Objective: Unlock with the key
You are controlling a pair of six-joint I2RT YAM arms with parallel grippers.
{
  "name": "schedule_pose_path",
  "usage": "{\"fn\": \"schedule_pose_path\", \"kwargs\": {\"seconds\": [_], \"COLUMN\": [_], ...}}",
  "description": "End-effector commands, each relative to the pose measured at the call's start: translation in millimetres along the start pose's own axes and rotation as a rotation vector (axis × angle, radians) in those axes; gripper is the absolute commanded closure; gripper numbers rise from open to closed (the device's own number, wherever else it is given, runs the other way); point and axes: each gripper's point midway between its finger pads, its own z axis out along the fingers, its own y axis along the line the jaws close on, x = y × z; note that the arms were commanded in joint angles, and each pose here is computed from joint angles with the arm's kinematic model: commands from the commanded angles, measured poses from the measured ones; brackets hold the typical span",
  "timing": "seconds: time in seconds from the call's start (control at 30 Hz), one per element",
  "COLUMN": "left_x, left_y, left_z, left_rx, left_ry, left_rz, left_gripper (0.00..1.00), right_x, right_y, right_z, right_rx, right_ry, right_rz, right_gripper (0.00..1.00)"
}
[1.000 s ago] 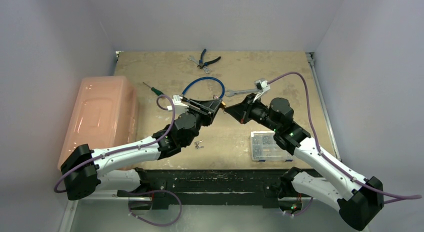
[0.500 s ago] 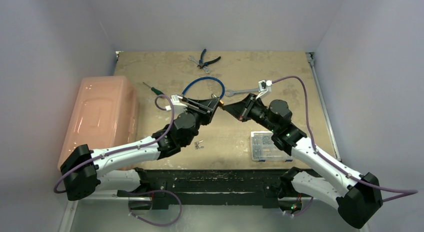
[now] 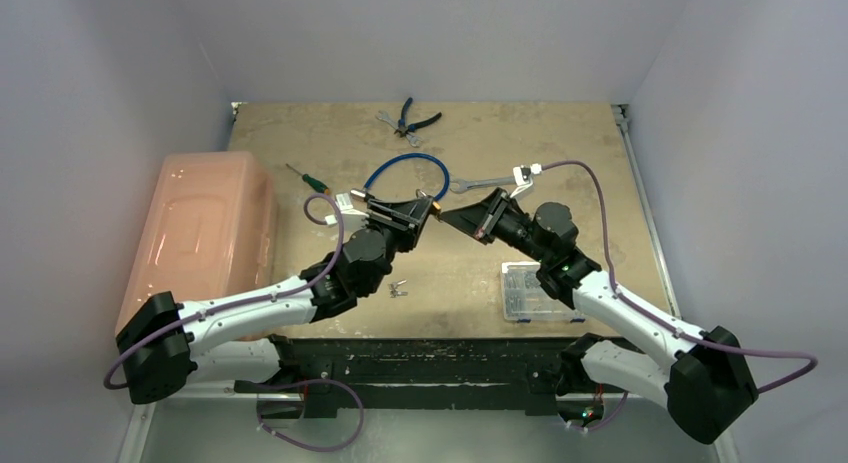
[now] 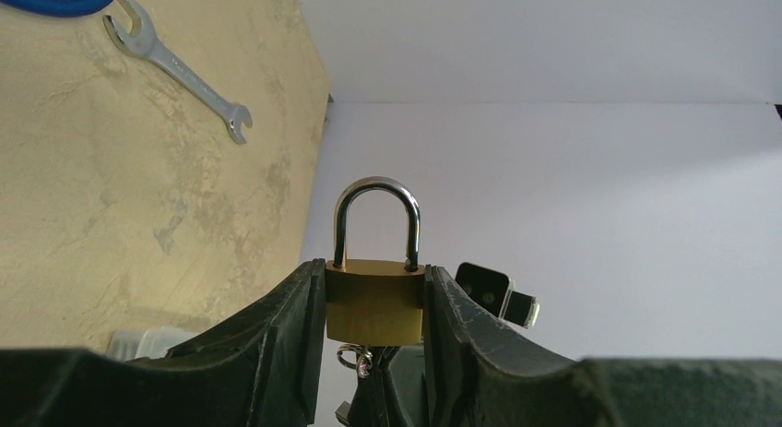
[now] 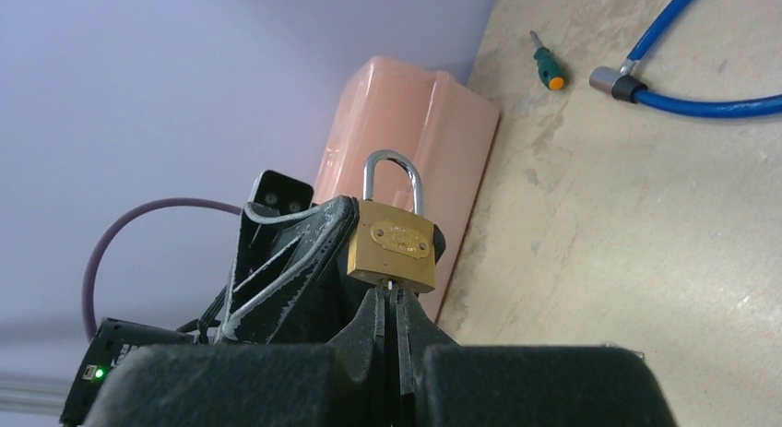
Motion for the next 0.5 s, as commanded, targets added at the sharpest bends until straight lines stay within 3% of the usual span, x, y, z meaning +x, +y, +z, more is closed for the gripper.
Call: {"fn": "schedule_pose_path", "kwargs": {"seconds": [0.0, 0.23, 0.4, 0.47], "left_x": [3, 1, -1, -2], "left_y": [-58, -55, -53, -51], "left_z": [-16, -16, -15, -15], "left_rx": [0.166, 0.169, 0.16, 0.153], "left_ry": [0.057, 0.048, 0.036, 0.03], "left_rz": [-0.124, -0.124, -0.12, -0.115], "left_gripper": [1.0, 1.0, 1.0, 1.0], "right_x": [1, 6, -1, -6], "right_y": [7, 12, 6, 7], "right_z": [1, 2, 1, -2], "right_rx": [-0.035, -0.058, 0.004, 0.033], "right_ry": [0.012, 0.045, 0.03, 0.018], "right_rz": [0.041, 0.064, -0.034, -0.105], "right_gripper": [1.0, 1.0, 1.0, 0.93]}}
